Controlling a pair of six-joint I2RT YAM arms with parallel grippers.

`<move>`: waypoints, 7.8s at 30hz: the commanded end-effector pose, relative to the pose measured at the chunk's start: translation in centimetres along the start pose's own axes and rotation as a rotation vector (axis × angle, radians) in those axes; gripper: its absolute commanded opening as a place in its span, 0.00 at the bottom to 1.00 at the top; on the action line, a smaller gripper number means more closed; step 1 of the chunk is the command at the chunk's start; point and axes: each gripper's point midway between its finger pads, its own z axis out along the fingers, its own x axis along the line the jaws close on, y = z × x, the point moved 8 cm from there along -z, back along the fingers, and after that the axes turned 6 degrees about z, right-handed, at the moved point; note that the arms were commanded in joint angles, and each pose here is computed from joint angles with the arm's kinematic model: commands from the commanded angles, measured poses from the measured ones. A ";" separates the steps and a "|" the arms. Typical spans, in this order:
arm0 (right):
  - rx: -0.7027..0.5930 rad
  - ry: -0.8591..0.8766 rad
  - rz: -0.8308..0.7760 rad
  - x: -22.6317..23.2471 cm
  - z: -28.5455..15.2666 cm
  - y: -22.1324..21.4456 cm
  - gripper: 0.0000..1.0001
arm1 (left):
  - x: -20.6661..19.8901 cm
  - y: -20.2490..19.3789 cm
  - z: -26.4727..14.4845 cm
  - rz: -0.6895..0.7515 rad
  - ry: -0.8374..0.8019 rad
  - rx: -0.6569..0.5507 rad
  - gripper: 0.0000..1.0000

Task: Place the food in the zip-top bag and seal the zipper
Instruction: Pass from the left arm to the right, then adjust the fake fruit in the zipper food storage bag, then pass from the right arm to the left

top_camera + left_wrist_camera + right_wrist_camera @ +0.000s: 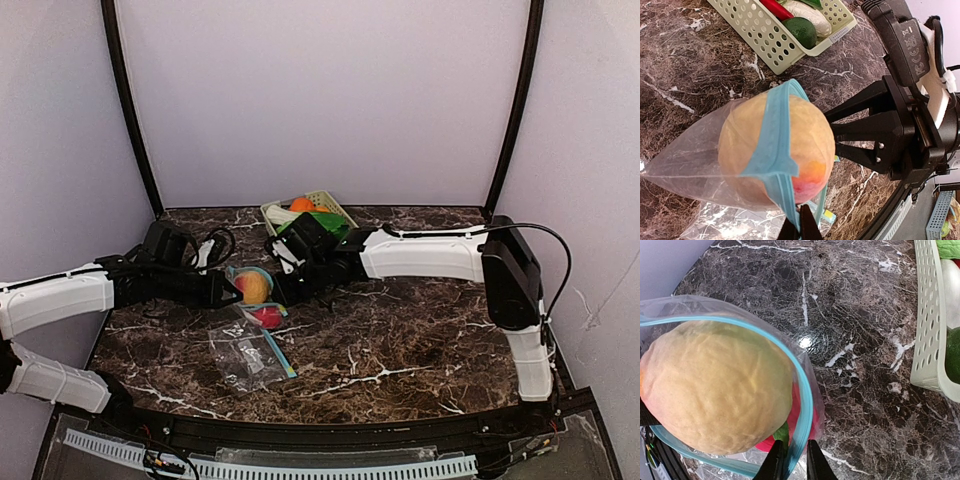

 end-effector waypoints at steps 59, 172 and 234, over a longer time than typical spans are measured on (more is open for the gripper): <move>-0.027 0.228 -0.049 2.8 -4.5 -0.6 0.00 | 2.7 0.5 3.6 0.157 0.276 0.084 0.99; -0.020 0.274 0.144 -1.5 -5.9 -2.4 0.00 | 1.3 2.9 2.1 0.133 0.277 0.054 0.99; -0.194 0.012 0.154 -6.7 -8.7 4.0 0.59 | 0.4 4.4 3.3 0.348 0.178 0.256 0.01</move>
